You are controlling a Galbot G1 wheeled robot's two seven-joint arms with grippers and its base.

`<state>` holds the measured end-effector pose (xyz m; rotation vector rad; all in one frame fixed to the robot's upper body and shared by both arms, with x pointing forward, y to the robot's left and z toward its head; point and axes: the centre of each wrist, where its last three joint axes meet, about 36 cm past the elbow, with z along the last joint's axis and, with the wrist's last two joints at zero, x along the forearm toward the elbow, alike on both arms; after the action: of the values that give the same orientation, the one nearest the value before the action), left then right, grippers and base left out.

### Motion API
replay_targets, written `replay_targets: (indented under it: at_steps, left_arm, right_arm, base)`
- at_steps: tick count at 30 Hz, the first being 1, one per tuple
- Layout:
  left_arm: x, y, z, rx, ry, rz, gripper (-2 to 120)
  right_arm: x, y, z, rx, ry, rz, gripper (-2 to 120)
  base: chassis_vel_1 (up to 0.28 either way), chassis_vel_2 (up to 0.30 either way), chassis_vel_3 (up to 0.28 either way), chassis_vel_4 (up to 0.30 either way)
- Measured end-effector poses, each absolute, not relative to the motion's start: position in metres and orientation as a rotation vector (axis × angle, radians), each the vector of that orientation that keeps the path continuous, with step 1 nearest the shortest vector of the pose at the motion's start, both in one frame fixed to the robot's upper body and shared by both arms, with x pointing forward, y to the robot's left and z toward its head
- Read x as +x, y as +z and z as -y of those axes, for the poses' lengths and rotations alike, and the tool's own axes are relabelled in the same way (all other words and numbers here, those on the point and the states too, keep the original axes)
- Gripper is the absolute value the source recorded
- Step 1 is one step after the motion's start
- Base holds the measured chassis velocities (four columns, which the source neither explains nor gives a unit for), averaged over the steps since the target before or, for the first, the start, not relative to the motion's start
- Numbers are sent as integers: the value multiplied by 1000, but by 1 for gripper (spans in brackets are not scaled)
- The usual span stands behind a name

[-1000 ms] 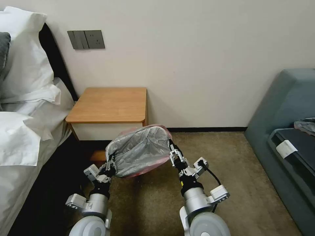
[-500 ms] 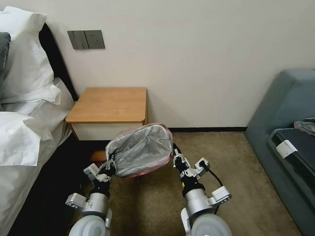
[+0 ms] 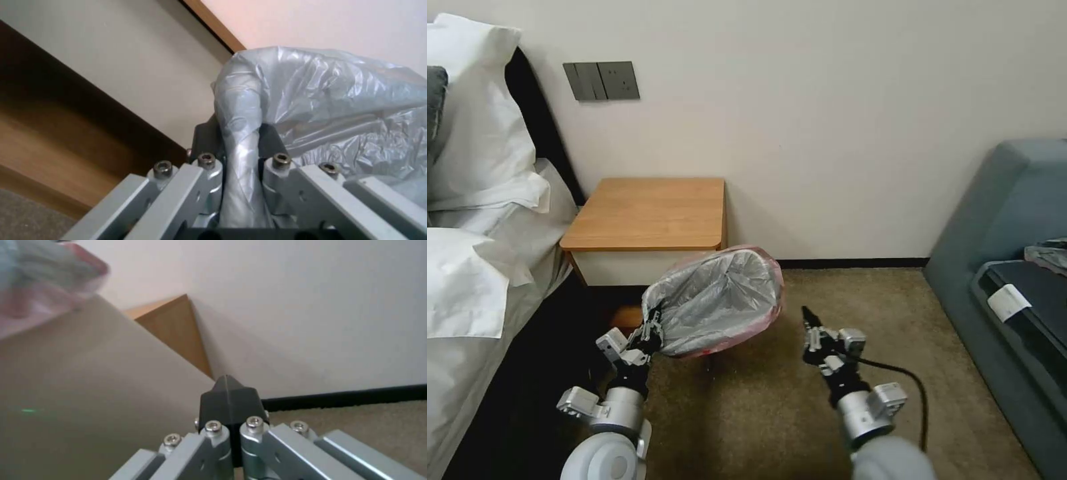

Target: Pick up the garbage bag from the table and place it over the trash can.

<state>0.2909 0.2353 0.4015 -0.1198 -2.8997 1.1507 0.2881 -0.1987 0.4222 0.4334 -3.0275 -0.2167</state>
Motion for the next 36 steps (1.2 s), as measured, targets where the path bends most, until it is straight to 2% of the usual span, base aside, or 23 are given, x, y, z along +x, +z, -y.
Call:
replay_targets:
  at_steps: [2,5,6,7,8,10,11,14,15,17,18,21,22,25,27,29,30,34,36]
  left_arm:
    - [291,401,-240,-126,1174,2885,5]
    - [291,398,-243,-136,1193,2870,5]
    - [291,396,-245,-148,1205,2861,5]
    - [290,395,-246,-165,1219,2852,5]
    - [290,395,-246,-165,1219,2852,5]
    - [288,392,-249,-204,1246,2837,5]
    - [288,392,-249,-204,1246,2837,5]
    - [288,385,-250,-250,1307,2801,5]
    - [288,385,-250,-250,1307,2801,5]
    - [286,380,-250,-254,1337,2780,5]
    - [286,380,-250,-254,1337,2780,5]
    - [283,377,-250,-260,1365,2759,5]
    - [283,377,-250,-260,1365,2759,5]
    - [282,374,-250,-260,1370,2752,5]
    - [282,373,-250,-258,1369,2751,5]
    - [283,369,-250,-249,1365,2746,5]
    - [283,369,-250,-249,1365,2746,5]
    - [283,366,-250,-240,1363,2743,5]
    - [283,365,-250,-237,1363,2743,5]
  right_arm:
    - [295,425,209,453,-167,3034,0]
    - [300,430,218,514,-244,3011,0]
    - [302,438,220,561,-402,2961,-2]
    - [304,448,221,589,-555,2898,3]
    - [304,448,221,589,-555,2898,3]
    - [308,464,221,631,-825,2772,14]
    - [308,464,221,631,-825,2772,14]
    - [307,473,211,685,-1045,2683,28]
    - [307,473,211,685,-1045,2683,28]
    - [302,473,203,723,-1135,2641,39]
    - [302,473,203,723,-1135,2641,39]
    - [295,465,199,789,-1213,2595,52]
    - [295,465,199,789,-1213,2595,52]
    - [290,461,197,821,-1260,2577,68]
    - [289,461,197,820,-1263,2578,70]
    - [287,459,199,801,-1249,2610,83]
    - [287,459,199,801,-1249,2610,83]
    - [284,457,202,748,-1266,2645,98]
    - [281,459,199,743,-1300,2643,100]
  base:
    - [0,0,0,0]
    - [0,0,0,0]
    - [0,0,0,0]
    - [0,0,0,0]
    - [0,0,0,0]
    - [0,0,0,0]
    - [0,0,0,0]
    - [0,0,0,0]
    - [0,0,0,0]
    - [0,0,0,0]
    - [0,0,0,0]
    - [0,0,0,0]
    - [0,0,0,0]
    - [0,0,0,0]
    - [0,0,0,0]
    - [0,0,0,0]
    - [0,0,0,0]
    - [0,0,0,0]
    - [0,0,0,0]
